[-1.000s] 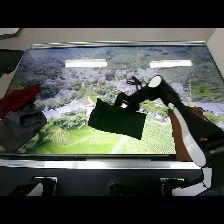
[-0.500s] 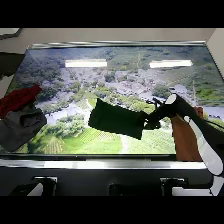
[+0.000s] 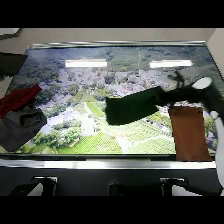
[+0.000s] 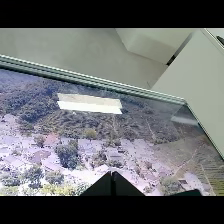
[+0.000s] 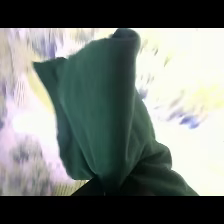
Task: Fold the shirts.
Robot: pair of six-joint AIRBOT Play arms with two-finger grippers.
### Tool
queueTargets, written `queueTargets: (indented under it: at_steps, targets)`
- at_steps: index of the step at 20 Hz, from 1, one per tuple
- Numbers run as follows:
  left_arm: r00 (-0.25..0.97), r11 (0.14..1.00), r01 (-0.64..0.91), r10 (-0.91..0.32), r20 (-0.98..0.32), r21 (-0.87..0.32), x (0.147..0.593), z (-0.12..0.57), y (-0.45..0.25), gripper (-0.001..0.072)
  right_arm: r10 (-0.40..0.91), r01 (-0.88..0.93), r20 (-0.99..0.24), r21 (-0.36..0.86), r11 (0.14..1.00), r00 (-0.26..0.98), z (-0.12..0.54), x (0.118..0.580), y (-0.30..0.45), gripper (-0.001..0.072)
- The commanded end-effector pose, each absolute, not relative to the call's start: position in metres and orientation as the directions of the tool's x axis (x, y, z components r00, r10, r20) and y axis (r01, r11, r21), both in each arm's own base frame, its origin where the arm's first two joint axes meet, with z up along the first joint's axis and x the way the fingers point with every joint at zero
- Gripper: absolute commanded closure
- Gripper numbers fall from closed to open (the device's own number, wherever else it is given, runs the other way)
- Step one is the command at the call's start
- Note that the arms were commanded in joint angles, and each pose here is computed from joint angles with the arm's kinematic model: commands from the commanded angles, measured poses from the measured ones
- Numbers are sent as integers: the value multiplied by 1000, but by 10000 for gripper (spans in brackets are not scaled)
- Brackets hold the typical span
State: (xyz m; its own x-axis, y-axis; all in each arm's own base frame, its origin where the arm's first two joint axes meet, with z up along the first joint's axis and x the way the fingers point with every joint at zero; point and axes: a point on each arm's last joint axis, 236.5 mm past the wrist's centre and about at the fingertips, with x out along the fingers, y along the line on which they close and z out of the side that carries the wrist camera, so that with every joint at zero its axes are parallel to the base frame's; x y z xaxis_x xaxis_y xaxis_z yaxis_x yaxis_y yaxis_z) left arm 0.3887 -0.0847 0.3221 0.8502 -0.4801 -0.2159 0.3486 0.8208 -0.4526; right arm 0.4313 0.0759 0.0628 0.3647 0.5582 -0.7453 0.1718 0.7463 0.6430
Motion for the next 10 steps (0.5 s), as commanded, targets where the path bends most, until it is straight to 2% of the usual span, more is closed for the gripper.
queueTargets:
  at_steps: [1,5,8,10]
  targets:
    - [850,821,348,-480,-217,-452,389,322,-85,678,373,233,-786,532,814,493,132,423,-17,680]
    - [850,821,349,-480,-216,-452,389,322,-85,678,211,386,-804,474,791,556,167,399,-101,679]
    - [851,821,350,-480,-214,-451,388,323,-85,678,145,513,-788,515,687,598,175,388,-145,679]
    - [851,821,350,-480,-214,-451,388,323,-85,678,177,545,-781,560,624,599,177,377,-151,679]
